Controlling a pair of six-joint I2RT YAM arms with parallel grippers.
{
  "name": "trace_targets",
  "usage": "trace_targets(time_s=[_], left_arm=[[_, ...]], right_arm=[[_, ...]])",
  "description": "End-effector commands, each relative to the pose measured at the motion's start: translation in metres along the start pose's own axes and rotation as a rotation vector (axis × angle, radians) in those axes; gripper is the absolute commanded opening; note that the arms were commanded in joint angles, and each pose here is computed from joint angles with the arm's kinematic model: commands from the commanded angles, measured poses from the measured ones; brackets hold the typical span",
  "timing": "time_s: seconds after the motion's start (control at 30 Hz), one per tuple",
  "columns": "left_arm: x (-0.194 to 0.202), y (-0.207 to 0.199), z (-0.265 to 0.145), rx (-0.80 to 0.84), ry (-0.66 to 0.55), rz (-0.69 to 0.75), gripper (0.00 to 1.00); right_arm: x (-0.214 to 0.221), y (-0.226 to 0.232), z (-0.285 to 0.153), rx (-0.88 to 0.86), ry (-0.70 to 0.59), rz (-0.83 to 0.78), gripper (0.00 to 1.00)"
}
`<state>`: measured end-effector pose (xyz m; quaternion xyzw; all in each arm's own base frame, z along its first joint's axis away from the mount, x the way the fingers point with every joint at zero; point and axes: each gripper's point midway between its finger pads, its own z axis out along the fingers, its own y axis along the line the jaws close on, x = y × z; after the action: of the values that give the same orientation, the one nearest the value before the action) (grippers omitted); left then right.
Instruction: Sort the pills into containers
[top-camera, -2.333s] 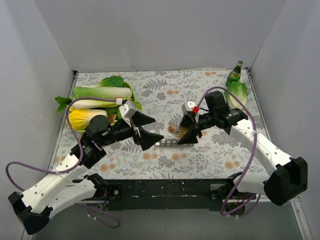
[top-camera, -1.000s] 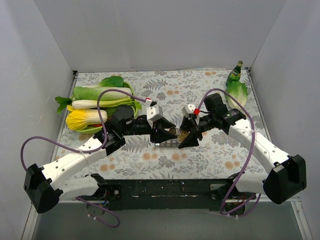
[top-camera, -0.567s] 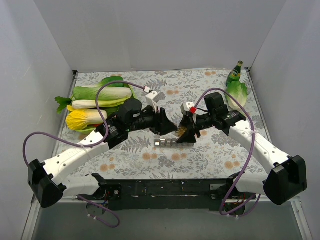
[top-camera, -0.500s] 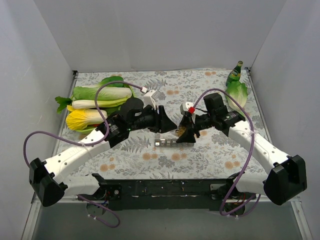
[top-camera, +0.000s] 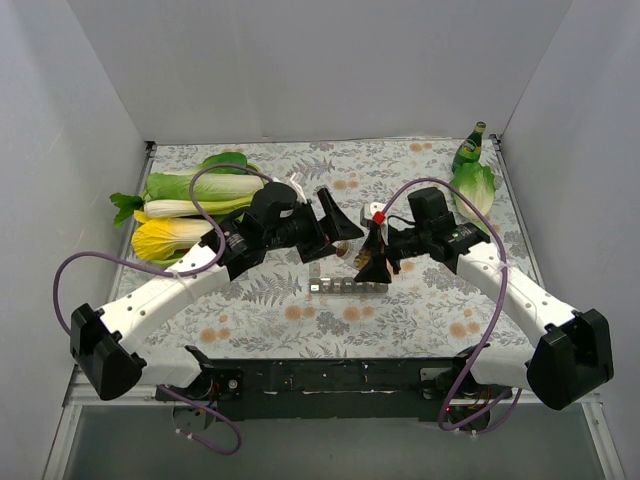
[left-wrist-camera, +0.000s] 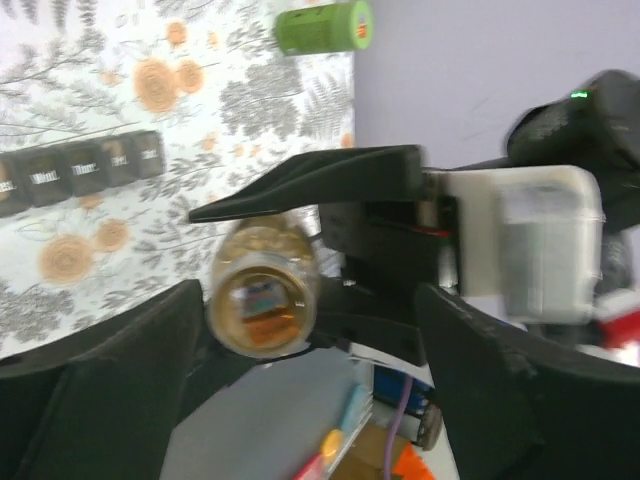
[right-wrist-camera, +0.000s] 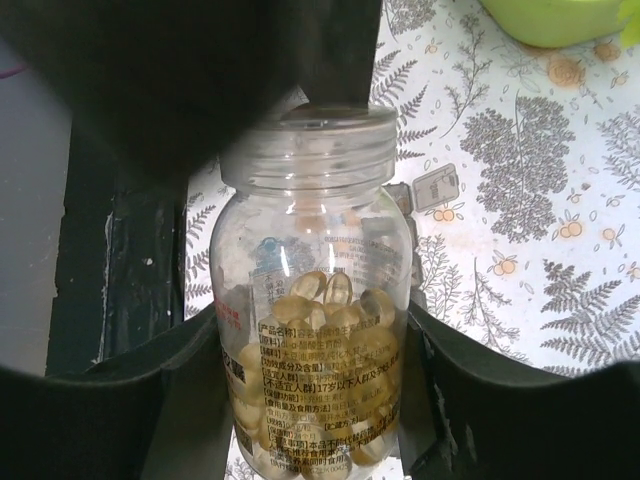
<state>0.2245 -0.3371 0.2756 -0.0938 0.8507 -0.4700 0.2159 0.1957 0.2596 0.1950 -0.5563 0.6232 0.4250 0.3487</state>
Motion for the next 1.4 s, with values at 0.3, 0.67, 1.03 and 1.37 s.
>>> trace_targets(time_s=[0.3, 0.67, 1.03, 1.37], left_arm=[[0.020, -0.008, -0.078, 0.490, -0.114, 0.944, 0.98], [0.059, -0.022, -0.075, 0.852, 0.015, 1.318, 0.93], [0.057, -0.026, -0.057, 0.808, 0.016, 1.307, 0.79], [0.061, -0.024, -0.028, 0.621, 0.004, 1.379, 0.61]], right_arm=[[-0.014, 0.042, -0.005, -0.218, -0.104, -0.113, 0.06], [-0.016, 0.064, -0.008, -0.326, -0.142, -0.120, 0.07], [-0.014, 0.061, -0.006, -0.317, -0.138, -0.102, 0.06], [-0.013, 0.060, -0.005, -0.310, -0.130, -0.081, 0.06]])
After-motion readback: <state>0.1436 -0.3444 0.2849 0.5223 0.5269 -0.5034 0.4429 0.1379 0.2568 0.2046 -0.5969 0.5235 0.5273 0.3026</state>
